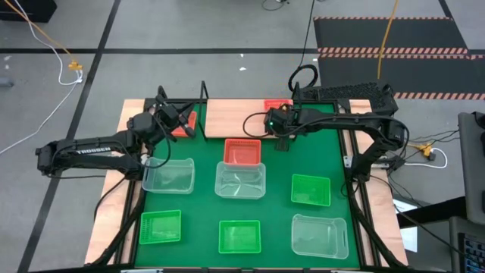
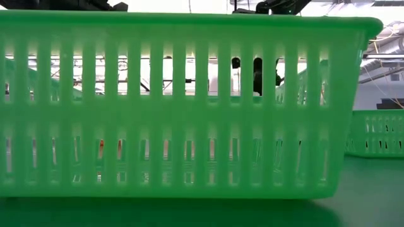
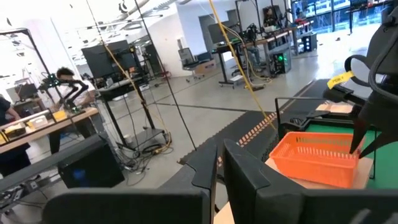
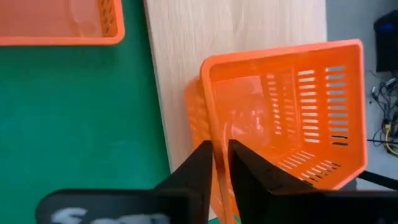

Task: Stack baskets on shelf by color
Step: Put the top right orange bin on the shelf, then stack the right orange bin on top of the other orange bin on the shelf

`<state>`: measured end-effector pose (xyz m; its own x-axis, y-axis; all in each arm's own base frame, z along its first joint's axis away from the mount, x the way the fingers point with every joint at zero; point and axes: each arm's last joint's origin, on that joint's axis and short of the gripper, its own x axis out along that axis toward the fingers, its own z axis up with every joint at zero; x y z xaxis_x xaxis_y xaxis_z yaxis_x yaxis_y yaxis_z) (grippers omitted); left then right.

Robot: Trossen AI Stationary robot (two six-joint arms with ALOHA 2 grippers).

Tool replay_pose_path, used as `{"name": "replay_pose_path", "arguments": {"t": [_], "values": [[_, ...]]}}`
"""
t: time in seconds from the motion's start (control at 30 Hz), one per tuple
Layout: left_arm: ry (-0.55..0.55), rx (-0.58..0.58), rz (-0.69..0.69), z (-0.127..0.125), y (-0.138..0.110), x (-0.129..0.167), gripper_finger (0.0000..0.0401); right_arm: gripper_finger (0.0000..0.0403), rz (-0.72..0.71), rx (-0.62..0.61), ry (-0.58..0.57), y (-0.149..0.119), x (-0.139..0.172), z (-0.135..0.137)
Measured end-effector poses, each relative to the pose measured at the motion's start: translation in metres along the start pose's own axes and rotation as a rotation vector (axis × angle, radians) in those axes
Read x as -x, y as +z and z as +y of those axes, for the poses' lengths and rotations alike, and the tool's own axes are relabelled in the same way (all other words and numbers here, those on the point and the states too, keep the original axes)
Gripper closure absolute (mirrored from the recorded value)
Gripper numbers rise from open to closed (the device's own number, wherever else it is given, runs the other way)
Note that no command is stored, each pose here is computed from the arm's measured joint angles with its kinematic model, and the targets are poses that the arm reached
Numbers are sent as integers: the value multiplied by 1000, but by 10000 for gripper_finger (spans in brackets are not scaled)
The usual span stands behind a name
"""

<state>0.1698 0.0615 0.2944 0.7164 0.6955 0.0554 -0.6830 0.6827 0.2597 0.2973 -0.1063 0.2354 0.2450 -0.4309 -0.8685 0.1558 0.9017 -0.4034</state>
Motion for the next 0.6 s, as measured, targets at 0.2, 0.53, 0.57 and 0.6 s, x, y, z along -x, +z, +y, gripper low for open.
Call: {"name": "replay_pose_path", "arguments": {"t": [0.2, 0.53, 0.57, 0.6], "values": [[0, 0, 0, 0, 0, 0, 370, 293, -129, -69, -32, 2, 24, -9], [1, 1, -2, 0, 0, 0, 370, 240, -371, -34, 246, 21, 49, 26], [1, 2, -2, 0, 0, 0, 370, 241, -361, 61, 222, 21, 46, 34], [1, 2, -3, 0, 0, 0, 370, 243, -351, 175, 208, 21, 44, 42]]}}
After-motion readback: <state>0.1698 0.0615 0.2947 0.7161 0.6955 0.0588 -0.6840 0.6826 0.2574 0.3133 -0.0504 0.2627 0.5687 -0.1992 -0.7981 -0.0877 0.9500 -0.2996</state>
